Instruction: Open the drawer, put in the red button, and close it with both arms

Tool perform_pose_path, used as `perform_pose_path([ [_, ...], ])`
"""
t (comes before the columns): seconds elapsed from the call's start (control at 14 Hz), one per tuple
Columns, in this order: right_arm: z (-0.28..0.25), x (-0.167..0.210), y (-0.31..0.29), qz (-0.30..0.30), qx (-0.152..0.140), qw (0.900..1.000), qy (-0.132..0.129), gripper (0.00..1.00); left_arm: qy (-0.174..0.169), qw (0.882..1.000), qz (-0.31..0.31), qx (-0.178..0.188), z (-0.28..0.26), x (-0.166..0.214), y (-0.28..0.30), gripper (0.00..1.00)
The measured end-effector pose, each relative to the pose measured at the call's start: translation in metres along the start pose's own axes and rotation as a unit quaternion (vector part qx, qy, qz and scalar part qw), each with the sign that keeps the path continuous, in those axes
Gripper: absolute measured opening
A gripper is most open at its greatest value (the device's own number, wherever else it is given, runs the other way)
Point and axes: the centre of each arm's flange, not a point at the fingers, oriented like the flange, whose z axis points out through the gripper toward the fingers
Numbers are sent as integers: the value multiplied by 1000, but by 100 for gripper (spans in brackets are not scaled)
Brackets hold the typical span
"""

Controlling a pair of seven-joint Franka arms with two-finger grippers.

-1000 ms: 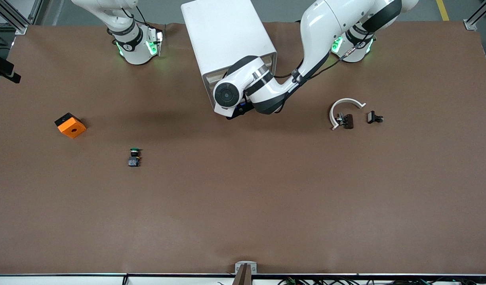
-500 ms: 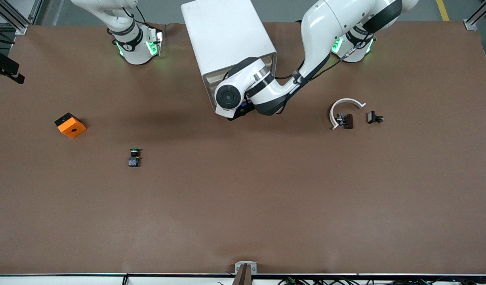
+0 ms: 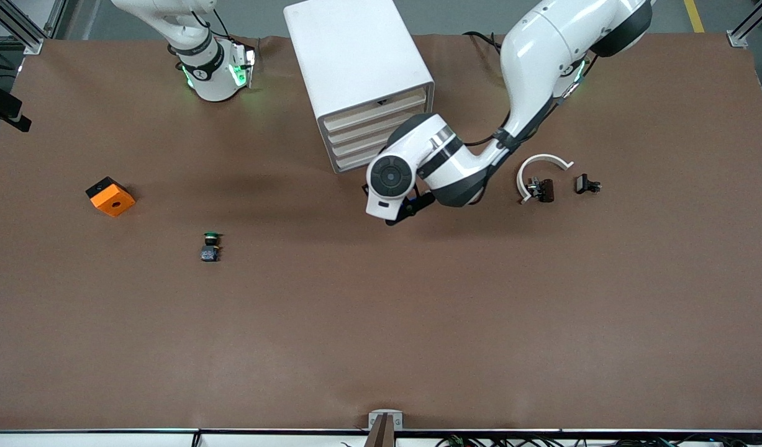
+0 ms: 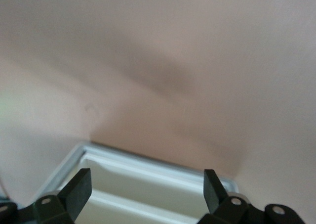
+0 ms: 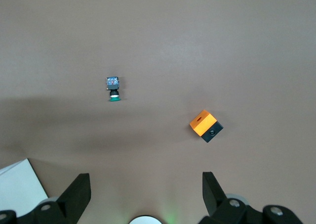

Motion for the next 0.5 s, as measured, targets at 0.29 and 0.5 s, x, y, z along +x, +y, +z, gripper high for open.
perform_pose_path([
  [0.29,4,-1,9,13,6,1000,2,100,37,997,23,-69,-102,81,-58,100],
  [0.5,4,-2,8,13,6,1000,6,100,59,994,45,-84,-162,133,-122,100],
])
